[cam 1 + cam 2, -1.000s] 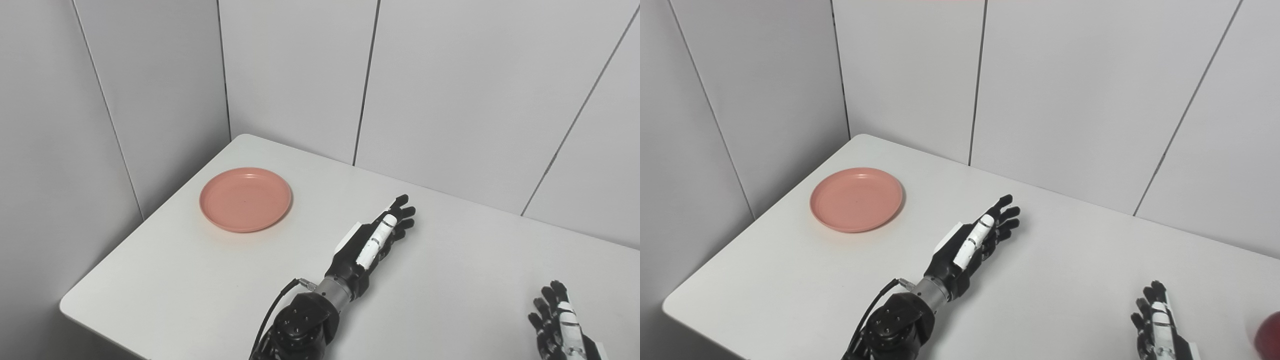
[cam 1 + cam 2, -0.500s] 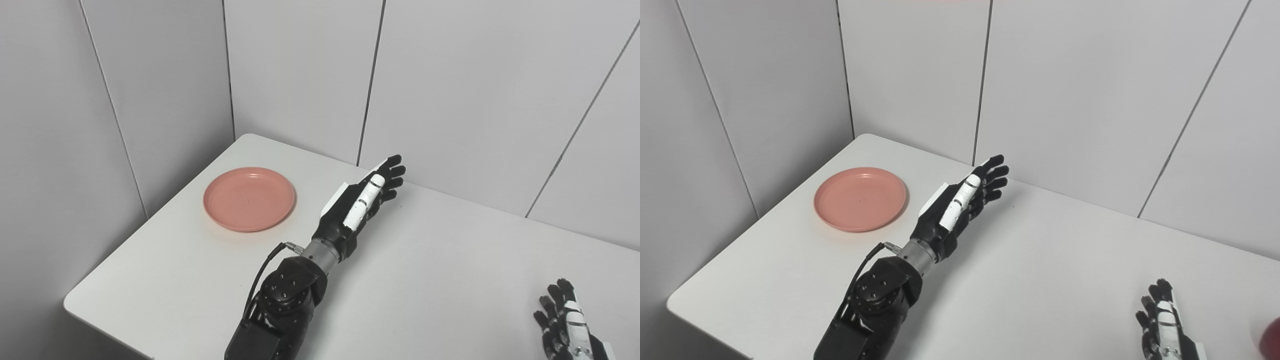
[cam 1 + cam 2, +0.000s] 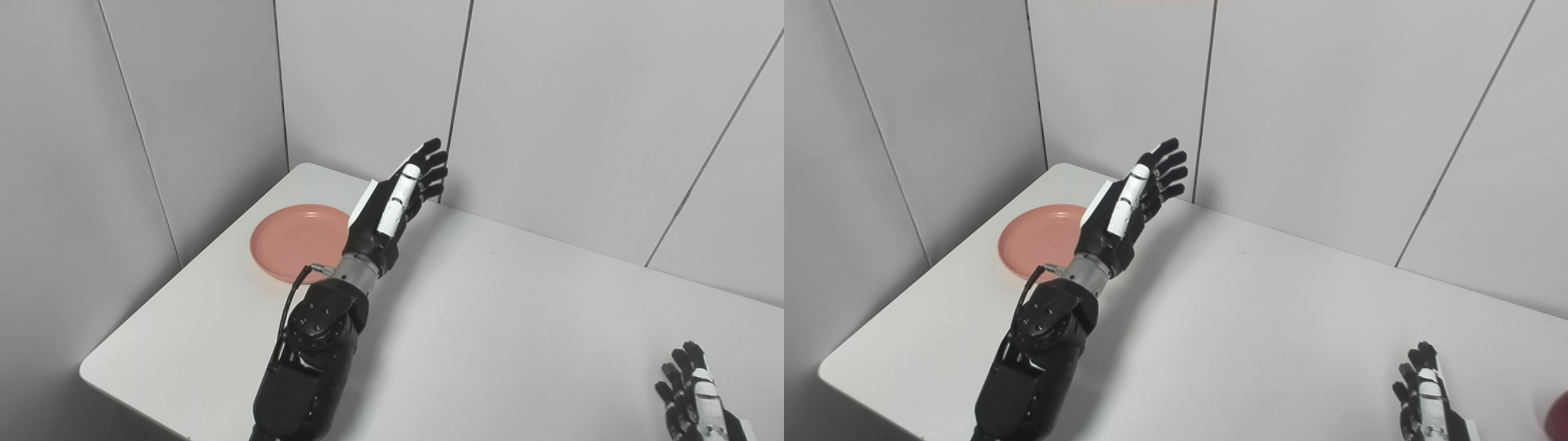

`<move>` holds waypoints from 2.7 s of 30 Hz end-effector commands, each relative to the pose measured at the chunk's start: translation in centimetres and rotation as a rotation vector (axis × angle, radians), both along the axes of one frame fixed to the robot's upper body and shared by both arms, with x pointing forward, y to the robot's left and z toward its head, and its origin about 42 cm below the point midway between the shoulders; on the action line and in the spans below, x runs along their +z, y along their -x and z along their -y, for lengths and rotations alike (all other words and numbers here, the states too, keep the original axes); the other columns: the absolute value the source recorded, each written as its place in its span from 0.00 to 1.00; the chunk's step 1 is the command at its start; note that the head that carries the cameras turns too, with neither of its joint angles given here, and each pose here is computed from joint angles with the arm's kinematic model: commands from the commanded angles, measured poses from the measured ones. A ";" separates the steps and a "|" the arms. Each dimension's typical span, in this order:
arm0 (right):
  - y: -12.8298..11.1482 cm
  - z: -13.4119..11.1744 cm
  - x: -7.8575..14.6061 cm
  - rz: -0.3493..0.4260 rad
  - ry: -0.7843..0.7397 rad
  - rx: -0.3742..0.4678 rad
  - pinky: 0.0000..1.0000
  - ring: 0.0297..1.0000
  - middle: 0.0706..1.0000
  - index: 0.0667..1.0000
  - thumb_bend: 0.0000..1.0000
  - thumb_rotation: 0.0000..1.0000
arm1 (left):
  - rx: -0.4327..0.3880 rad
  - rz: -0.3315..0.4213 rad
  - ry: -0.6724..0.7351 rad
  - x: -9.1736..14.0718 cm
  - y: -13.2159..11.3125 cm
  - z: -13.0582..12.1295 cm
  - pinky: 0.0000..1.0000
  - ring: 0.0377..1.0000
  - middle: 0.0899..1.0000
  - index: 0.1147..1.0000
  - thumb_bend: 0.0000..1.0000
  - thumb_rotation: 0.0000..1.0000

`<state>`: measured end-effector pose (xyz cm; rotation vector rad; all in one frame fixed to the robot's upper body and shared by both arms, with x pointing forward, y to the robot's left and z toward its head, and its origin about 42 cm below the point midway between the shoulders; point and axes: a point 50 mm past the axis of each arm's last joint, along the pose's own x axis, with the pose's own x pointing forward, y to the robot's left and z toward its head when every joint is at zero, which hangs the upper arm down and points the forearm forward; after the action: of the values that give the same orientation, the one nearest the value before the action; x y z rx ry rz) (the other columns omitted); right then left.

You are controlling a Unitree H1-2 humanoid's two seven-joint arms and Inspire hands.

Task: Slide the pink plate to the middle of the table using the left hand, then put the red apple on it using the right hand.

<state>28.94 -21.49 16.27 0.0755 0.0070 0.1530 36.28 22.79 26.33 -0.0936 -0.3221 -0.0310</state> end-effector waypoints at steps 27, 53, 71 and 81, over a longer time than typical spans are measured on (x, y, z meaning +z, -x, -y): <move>-0.6 0.4 1.5 0.066 0.005 0.025 1.00 1.00 1.00 1.00 0.00 1.00 | 0.246 0.116 0.016 7.0 -2.4 -11.2 0.81 0.84 0.86 0.84 0.36 1.00; -0.5 0.8 1.6 0.041 0.019 -0.003 1.00 1.00 1.00 1.00 0.00 1.00 | 0.417 0.053 0.069 4.8 -2.1 -19.0 0.85 0.87 0.86 0.84 0.36 1.00; -0.1 0.9 2.1 0.027 0.027 -0.019 1.00 1.00 1.00 1.00 0.00 1.00 | 0.502 -0.020 0.121 2.0 -1.9 -22.4 0.86 0.86 0.85 0.83 0.35 1.00; -0.1 1.1 2.1 0.023 0.027 -0.023 1.00 1.00 1.00 1.00 0.00 1.00 | 0.538 -0.060 0.156 -0.5 -2.0 -24.0 0.87 0.87 0.85 0.83 0.35 1.00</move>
<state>28.71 -22.45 16.88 0.0485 0.0438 0.1251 37.96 45.77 22.87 -0.1896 -0.1664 0.5272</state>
